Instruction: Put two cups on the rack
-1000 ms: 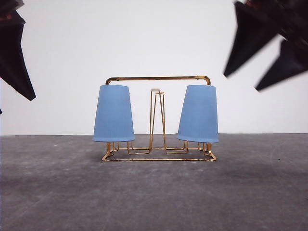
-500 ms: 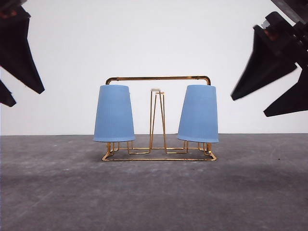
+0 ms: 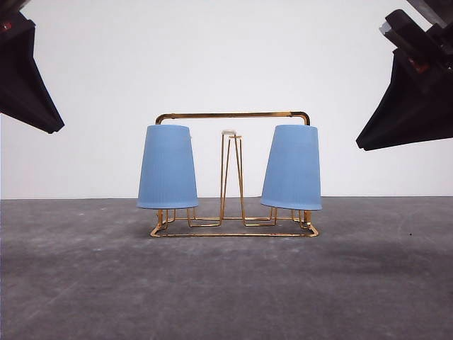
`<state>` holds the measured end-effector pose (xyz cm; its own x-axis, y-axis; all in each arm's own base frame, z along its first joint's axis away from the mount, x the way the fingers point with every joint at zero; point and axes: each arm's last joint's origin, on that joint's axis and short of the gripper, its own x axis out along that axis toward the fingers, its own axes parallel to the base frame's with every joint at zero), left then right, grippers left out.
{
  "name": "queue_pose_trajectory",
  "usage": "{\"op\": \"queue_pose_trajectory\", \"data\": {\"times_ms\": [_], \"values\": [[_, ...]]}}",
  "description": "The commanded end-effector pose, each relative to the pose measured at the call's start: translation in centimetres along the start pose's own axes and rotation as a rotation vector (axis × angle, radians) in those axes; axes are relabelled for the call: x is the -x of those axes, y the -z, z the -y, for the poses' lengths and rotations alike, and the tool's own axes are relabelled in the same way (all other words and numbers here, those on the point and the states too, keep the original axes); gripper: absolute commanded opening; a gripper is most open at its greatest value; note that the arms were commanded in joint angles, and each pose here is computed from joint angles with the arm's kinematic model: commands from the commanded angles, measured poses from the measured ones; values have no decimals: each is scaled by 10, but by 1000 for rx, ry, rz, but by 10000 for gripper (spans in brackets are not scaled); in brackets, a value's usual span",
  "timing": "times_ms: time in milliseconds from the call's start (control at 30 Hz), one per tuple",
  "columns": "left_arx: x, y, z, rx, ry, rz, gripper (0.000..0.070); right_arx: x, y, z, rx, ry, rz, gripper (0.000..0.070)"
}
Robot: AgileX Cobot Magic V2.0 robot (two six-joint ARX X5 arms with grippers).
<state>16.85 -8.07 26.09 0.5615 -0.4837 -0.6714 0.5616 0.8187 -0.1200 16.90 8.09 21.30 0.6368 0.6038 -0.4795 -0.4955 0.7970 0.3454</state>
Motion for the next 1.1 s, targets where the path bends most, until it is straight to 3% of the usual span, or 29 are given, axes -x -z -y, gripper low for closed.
{"op": "queue_pose_trajectory", "data": {"times_ms": [0,167,300,500,633,800,1067], "values": [[0,-2,1,-20,10,8,0,0,-3,-2,-1,-8,13,32],[5,-1,2,-55,4,26,0,0,-3,-2,-1,-9,16,32],[16,19,-3,-63,-38,124,0,0,-5,-2,4,-12,31,32],[24,76,-16,-38,-193,397,0,0,-7,-3,10,-16,51,32],[24,107,-23,26,-334,511,0,0,-7,-3,10,-16,51,32],[18,130,-28,121,-481,569,0,0,-7,-3,12,-17,54,32],[4,147,-32,130,-501,600,0,0,-7,-3,12,-17,54,32]]}}
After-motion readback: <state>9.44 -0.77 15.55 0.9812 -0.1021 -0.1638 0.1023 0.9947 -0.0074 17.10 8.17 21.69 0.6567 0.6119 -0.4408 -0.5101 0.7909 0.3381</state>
